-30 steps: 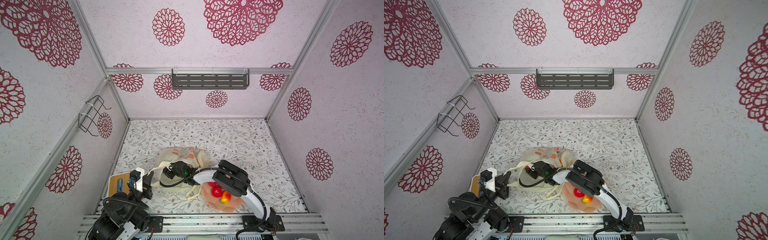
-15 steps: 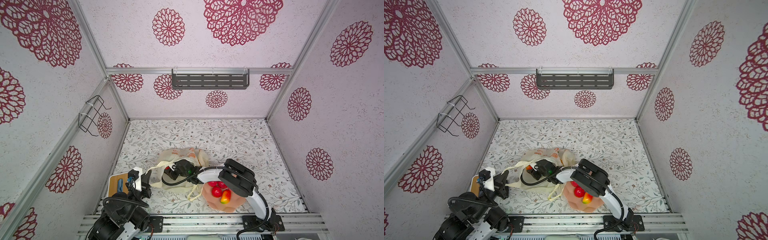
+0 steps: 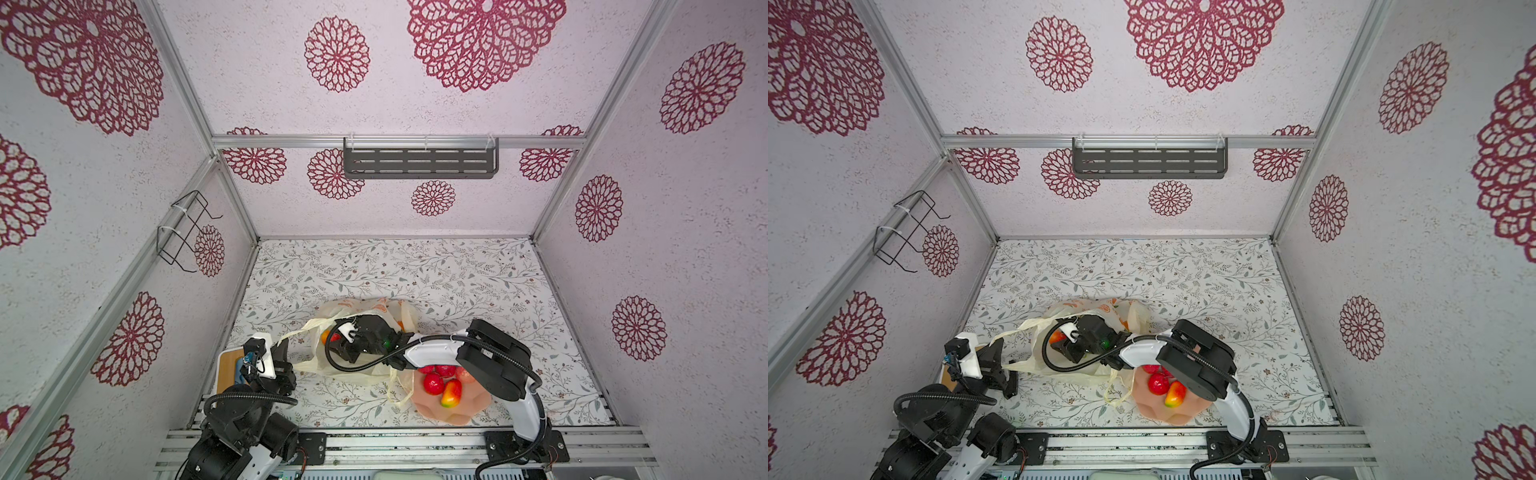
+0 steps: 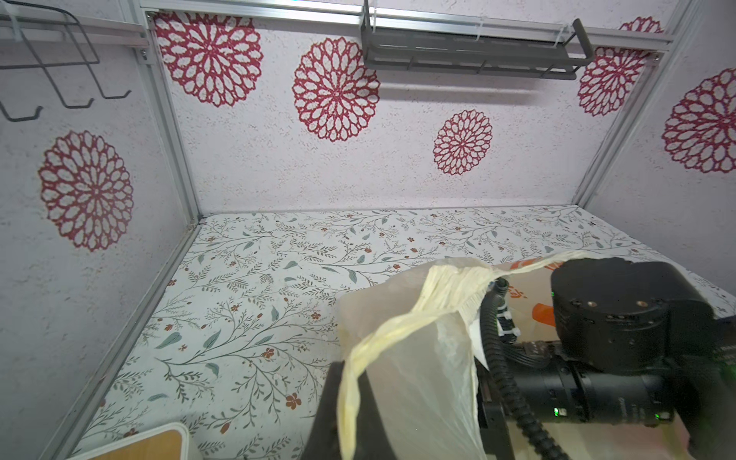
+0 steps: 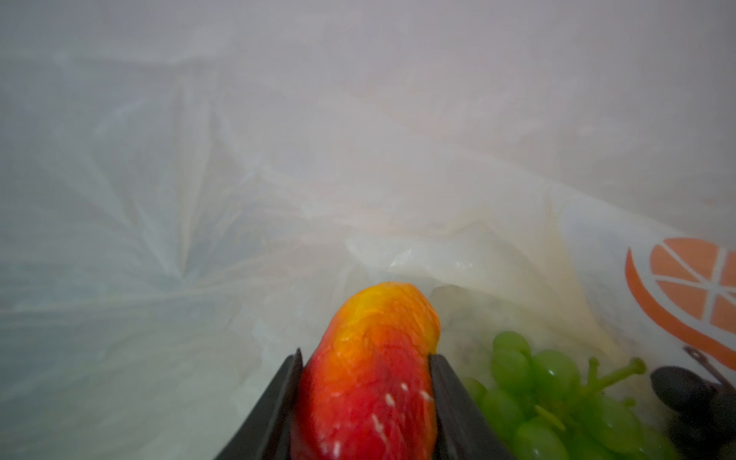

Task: Take fruits out of the plastic bag
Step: Take out the fake fruit from the plastic bag.

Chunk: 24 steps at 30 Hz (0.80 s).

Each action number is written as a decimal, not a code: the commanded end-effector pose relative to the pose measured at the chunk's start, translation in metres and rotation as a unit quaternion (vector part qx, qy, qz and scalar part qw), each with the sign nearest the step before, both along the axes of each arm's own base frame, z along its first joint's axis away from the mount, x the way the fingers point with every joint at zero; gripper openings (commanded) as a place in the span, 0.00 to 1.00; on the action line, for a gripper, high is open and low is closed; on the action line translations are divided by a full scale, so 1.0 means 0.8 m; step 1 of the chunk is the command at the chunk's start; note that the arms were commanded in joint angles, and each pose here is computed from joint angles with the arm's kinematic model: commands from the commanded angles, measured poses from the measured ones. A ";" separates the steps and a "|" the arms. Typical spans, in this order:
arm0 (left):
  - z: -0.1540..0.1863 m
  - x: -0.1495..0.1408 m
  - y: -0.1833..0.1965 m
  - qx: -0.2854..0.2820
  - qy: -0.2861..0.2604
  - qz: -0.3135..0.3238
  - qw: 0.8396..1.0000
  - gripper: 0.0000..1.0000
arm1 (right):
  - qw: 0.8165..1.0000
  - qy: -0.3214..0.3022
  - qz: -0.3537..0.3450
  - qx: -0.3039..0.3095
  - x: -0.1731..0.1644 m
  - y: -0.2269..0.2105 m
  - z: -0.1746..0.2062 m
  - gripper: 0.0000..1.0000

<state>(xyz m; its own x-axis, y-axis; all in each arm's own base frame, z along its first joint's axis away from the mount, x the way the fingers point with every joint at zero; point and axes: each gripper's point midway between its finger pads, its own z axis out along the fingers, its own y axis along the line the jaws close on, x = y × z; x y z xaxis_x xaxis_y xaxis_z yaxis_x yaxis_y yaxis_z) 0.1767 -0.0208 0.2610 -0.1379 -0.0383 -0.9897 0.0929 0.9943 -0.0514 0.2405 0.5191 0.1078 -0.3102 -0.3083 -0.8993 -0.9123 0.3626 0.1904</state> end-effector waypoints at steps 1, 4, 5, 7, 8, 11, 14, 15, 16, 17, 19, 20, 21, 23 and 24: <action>0.007 -0.002 0.012 -0.008 -0.008 0.024 1.000 0.00 | 0.999 -0.013 0.019 0.049 -0.011 -0.003 0.065 0.35; 0.006 -0.002 0.012 -0.008 -0.007 0.024 1.000 0.00 | 0.997 -0.015 0.027 0.076 -0.022 -0.013 0.089 0.35; 0.006 -0.002 0.012 -0.009 -0.008 0.025 1.000 0.00 | 0.996 -0.017 0.032 0.085 -0.026 -0.017 0.097 0.35; 0.007 -0.002 0.012 -0.009 -0.008 0.025 1.000 0.00 | 0.994 -0.021 0.043 0.099 -0.036 -0.024 0.110 0.34; 0.006 -0.002 0.012 -0.009 -0.008 0.025 1.000 0.00 | 0.993 -0.021 0.049 0.103 -0.040 -0.027 0.115 0.34; 0.006 -0.002 0.012 -0.008 -0.008 0.023 1.000 0.00 | 0.992 -0.025 0.057 0.110 -0.050 -0.039 0.129 0.34; 0.006 -0.002 0.011 -0.008 -0.008 0.023 1.000 0.00 | 0.990 -0.028 0.073 0.119 -0.064 -0.051 0.143 0.34; 0.006 -0.002 0.011 -0.008 -0.007 0.023 1.000 0.00 | 0.989 -0.028 0.082 0.123 -0.070 -0.055 0.150 0.34; 0.006 -0.002 0.011 -0.008 -0.008 0.024 1.000 0.00 | 0.988 -0.027 0.090 0.126 -0.075 -0.058 0.156 0.34; 0.006 -0.002 0.011 -0.008 -0.008 0.024 1.000 0.00 | 0.987 -0.025 0.096 0.127 -0.080 -0.061 0.160 0.34; 0.006 -0.002 0.012 -0.008 -0.007 0.026 1.000 0.00 | 0.986 -0.020 0.106 0.129 -0.089 -0.068 0.171 0.34; 0.006 -0.002 0.012 -0.009 -0.008 0.026 1.000 0.00 | 0.986 -0.019 0.107 0.129 -0.092 -0.072 0.176 0.34; 0.006 -0.002 0.013 -0.008 -0.007 0.027 1.000 0.00 | 0.985 -0.018 0.106 0.131 -0.095 -0.078 0.183 0.34; 0.006 -0.002 0.013 -0.009 -0.007 0.028 1.000 0.00 | 0.987 -0.016 0.098 0.129 -0.098 -0.090 0.191 0.34; 0.006 -0.002 0.014 -0.010 -0.008 0.029 1.000 0.00 | 0.988 -0.016 0.088 0.128 -0.099 -0.098 0.197 0.34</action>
<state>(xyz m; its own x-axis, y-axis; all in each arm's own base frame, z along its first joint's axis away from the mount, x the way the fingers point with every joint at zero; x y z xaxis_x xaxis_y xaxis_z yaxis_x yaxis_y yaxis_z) 0.1773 -0.0149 0.2612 -0.1355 -0.0511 -0.9895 0.0575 0.9966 -0.0594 0.1703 0.4543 0.2356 -0.2429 -0.1563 -0.9574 -0.9639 0.1502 0.2200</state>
